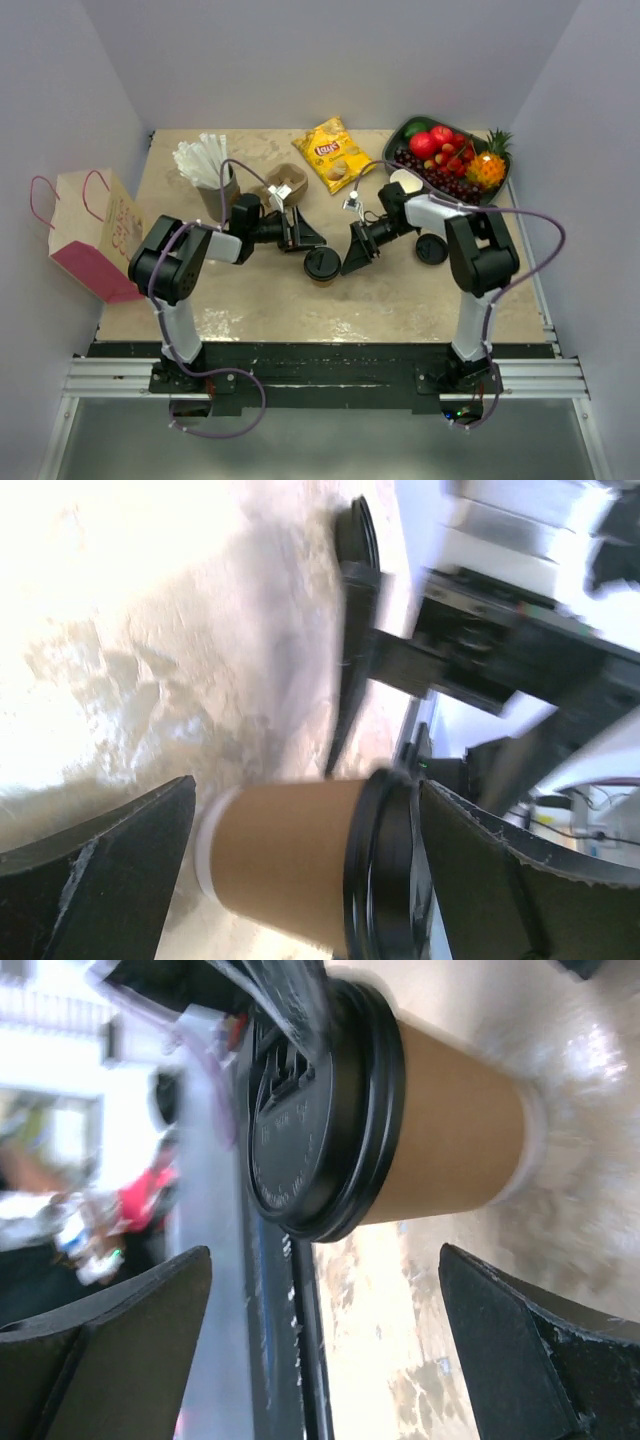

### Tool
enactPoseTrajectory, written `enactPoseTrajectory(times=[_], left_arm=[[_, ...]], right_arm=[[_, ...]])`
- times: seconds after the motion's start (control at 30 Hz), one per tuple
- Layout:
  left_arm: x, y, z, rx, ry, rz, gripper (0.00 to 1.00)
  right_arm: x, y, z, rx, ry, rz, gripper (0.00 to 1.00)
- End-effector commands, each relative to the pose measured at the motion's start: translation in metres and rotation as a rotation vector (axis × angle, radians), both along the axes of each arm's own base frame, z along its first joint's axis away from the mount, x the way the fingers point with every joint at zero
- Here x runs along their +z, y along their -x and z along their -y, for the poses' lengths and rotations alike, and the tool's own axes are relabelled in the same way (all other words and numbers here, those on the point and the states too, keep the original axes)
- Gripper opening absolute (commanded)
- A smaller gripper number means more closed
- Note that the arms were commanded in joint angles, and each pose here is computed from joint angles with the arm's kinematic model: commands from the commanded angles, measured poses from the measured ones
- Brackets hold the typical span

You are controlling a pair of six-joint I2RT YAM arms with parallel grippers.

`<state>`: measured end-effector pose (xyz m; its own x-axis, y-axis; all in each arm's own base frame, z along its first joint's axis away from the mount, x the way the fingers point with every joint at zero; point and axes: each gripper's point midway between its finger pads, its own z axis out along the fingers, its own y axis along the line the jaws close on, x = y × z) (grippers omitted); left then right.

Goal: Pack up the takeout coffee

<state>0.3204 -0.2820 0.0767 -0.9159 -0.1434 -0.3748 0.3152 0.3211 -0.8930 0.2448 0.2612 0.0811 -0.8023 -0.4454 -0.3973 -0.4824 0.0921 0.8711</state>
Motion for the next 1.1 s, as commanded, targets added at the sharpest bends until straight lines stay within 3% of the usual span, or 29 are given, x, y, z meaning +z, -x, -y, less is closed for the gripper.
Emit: enactPoseTrajectory(times=[0.0, 0.1, 0.33, 0.47, 0.63, 1.07], left_arm=[[0.024, -0.014, -0.001, -0.003, -0.05, 0.142, 0.98], [0.035, -0.011, -0.001, -0.032, -0.053, 0.182, 0.98], [0.059, -0.006, -0.025, -0.049, -0.16, 0.309, 1.0], [0.054, 0.026, -0.036, -0.082, -0.183, 0.296, 1.0], [0.039, 0.061, -0.032, -0.154, -0.174, 0.27, 1.0], [0.015, 0.06, -0.02, -0.16, -0.153, 0.243, 0.99]], right_arm=[[0.038, -0.055, -0.015, -0.223, 0.03, 0.237, 0.99], [0.041, -0.051, -0.016, -0.238, 0.037, 0.152, 0.99], [0.044, -0.06, -0.024, -0.293, 0.007, 0.13, 0.99], [0.049, -0.073, -0.035, -0.297, -0.027, 0.139, 0.99], [0.036, -0.074, -0.046, -0.28, -0.044, 0.077, 0.91], [0.01, -0.06, -0.048, -0.26, -0.03, 0.021, 0.83]])
